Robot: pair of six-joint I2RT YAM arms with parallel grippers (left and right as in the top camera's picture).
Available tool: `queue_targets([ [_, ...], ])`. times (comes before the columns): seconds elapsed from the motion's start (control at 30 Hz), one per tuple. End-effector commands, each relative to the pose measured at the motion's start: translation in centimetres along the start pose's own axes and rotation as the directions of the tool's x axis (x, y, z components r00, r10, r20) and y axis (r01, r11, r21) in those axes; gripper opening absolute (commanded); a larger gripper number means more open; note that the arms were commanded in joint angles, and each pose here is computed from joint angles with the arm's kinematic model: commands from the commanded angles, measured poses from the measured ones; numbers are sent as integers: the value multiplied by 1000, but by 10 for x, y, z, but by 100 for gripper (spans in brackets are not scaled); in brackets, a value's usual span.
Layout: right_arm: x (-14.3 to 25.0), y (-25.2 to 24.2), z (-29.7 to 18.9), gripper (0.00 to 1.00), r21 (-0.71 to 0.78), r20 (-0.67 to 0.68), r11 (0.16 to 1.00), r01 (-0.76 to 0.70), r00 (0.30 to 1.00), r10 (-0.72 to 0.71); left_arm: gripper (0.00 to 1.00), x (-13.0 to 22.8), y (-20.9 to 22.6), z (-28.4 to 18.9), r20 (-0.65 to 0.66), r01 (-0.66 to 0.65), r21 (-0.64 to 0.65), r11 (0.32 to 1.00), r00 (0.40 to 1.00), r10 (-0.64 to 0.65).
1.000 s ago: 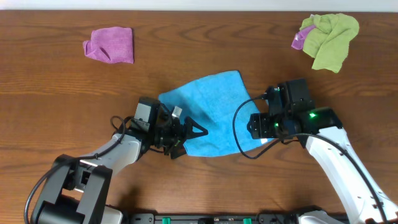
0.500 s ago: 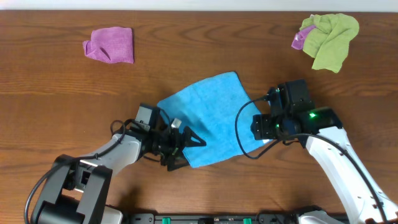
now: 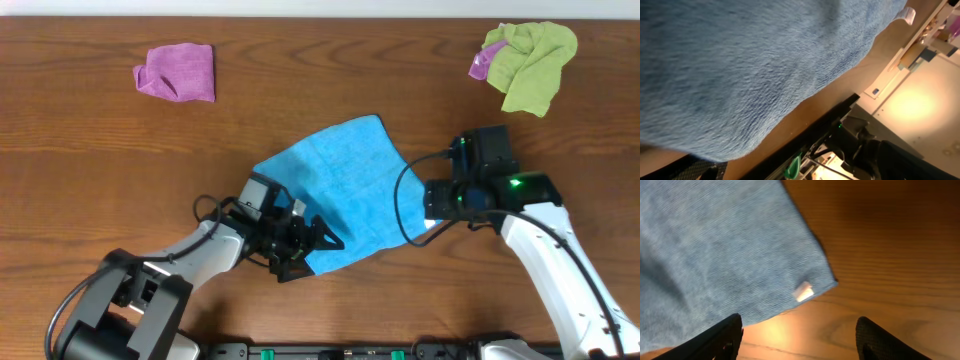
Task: Fold the cloth
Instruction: 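Grasp the near left corner of the blue cloth with the left gripper, then grasp the near right corner of the blue cloth with the right gripper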
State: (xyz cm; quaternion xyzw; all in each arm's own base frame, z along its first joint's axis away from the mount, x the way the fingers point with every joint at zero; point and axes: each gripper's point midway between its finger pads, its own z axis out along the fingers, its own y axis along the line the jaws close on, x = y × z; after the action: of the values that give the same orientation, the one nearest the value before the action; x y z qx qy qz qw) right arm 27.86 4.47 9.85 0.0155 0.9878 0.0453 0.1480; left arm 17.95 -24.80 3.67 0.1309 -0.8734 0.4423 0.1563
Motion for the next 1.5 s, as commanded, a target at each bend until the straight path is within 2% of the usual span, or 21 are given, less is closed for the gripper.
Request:
queue_targets([
  [0.0,-1,-7,-3,72,-14,9,1000,10,1000,-10,98,-4,1,2,34,20,-19,1000,999,-19],
  [0.1,-1,-10,-3,72,-18,7,1000,0,1000,0,100,-7,3,2,52,28,-29,999,998,-26],
  [0.23,-1,-11,-3,72,-16,8,1000,7,1000,-7,83,-10,4,2,69,32,-39,999,997,-29],
  [0.27,-1,-11,-3,72,-17,7,1000,13,1000,-12,76,-11,5,2,73,36,-42,998,997,-33],
  [0.33,-1,-10,-3,72,-24,7,999,21,1000,-21,52,-11,5,2,76,36,-43,998,997,-32],
  [0.4,-1,-10,-3,72,-24,7,999,25,1000,-24,33,-11,5,2,78,36,-44,998,996,-33],
  [0.47,-1,-10,-1,72,-24,9,999,25,1000,-24,7,-12,5,2,78,36,-44,998,996,-32],
  [0.63,7,-6,10,72,-58,2,998,24,1000,-24,6,-10,5,2,70,14,-41,999,997,-11],
  [0.83,26,-2,26,72,-96,-36,995,18,999,-21,6,-10,-1,-9,31,-72,20,997,997,72],
  [1.1,28,2,28,72,-116,-41,993,-6,999,1,6,-20,14,-47,43,-72,104,992,997,67],
  [1.47,43,-2,51,72,-103,-114,993,-58,992,47,6,-23,16,-52,55,-69,112,991,997,63],
])
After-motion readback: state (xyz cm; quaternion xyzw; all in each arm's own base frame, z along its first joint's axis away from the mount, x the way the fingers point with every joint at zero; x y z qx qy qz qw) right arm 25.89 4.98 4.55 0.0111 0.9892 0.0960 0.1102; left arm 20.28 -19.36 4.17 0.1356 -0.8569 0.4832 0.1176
